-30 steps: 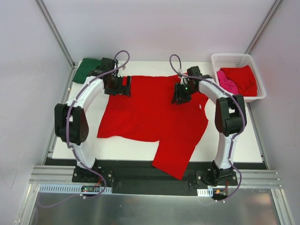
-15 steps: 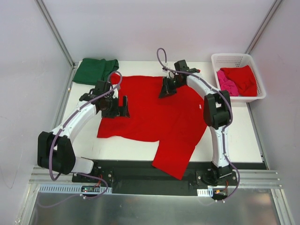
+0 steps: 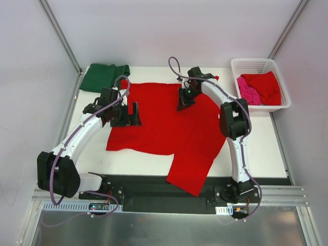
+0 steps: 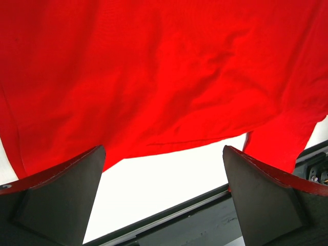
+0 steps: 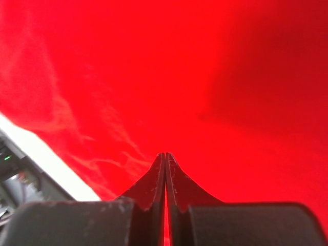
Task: Fold and stack the t-shirts
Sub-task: Flatten the tshirt out
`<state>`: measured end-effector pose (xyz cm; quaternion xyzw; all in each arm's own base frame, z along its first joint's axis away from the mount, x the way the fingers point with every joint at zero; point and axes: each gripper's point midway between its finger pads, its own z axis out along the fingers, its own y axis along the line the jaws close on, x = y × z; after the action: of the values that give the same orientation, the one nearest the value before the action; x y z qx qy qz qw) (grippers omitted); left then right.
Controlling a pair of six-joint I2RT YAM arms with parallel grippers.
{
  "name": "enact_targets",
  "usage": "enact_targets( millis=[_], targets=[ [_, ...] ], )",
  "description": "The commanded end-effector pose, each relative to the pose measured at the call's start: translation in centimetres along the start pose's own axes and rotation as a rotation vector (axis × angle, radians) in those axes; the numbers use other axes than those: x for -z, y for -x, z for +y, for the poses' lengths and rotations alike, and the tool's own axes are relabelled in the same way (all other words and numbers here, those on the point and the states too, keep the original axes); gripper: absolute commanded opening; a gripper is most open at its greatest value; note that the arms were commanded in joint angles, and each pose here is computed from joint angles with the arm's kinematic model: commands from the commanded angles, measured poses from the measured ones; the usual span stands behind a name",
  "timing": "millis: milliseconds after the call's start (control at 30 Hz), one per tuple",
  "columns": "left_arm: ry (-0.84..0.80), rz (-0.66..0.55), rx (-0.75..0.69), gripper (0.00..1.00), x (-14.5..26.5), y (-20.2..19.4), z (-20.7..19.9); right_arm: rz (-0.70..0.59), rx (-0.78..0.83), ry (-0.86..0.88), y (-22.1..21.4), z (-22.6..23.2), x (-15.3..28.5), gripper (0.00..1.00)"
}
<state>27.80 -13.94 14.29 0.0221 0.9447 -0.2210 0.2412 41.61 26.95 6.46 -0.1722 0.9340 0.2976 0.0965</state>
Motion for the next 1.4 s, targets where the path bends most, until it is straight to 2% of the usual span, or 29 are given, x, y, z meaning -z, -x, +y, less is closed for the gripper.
enact_targets(
  millis=[0, 167, 300, 400, 467, 733, 1367],
  targets=[
    [-0.021, -0.019, 0.001, 0.99, 0.2, 0.8, -0.7, 0.030, 0.052, -0.153, -0.4, -1.9, 1.1, 0.01],
    [-0.017, -0.001, 0.011, 0.99, -0.3, 0.6, -0.5, -0.004, 0.154, -0.280, 0.2, -3.4, 1.4, 0.01],
    [-0.015, 0.006, 0.012, 0.99, -0.5, 0.5, -0.4, -0.054, 0.213, -0.289, 2.2, -3.0, 1.8, 0.01],
    [-0.017, 0.005, 0.013, 0.99, -0.6, 0.6, -0.4, -0.035, 0.244, -0.290, 3.1, -3.2, 1.6, 0.01],
    [-0.015, 0.010, 0.017, 0.99, -0.7, 0.5, -0.3, 0.017, 0.245, -0.314, 2.5, -4.4, 0.8, 0.01],
    [-0.014, 0.024, 0.021, 0.99, -1.4, 0.7, -0.2, 0.088, 0.246, -0.367, 0.8, -6.2, 0.1, 0.01],
    [-0.011, 0.039, 0.028, 0.99, -2.2, 0.8, 0.0, 0.135, 0.293, -0.675, 1.3, -12.3, 2.7, 0.02]
  ],
)
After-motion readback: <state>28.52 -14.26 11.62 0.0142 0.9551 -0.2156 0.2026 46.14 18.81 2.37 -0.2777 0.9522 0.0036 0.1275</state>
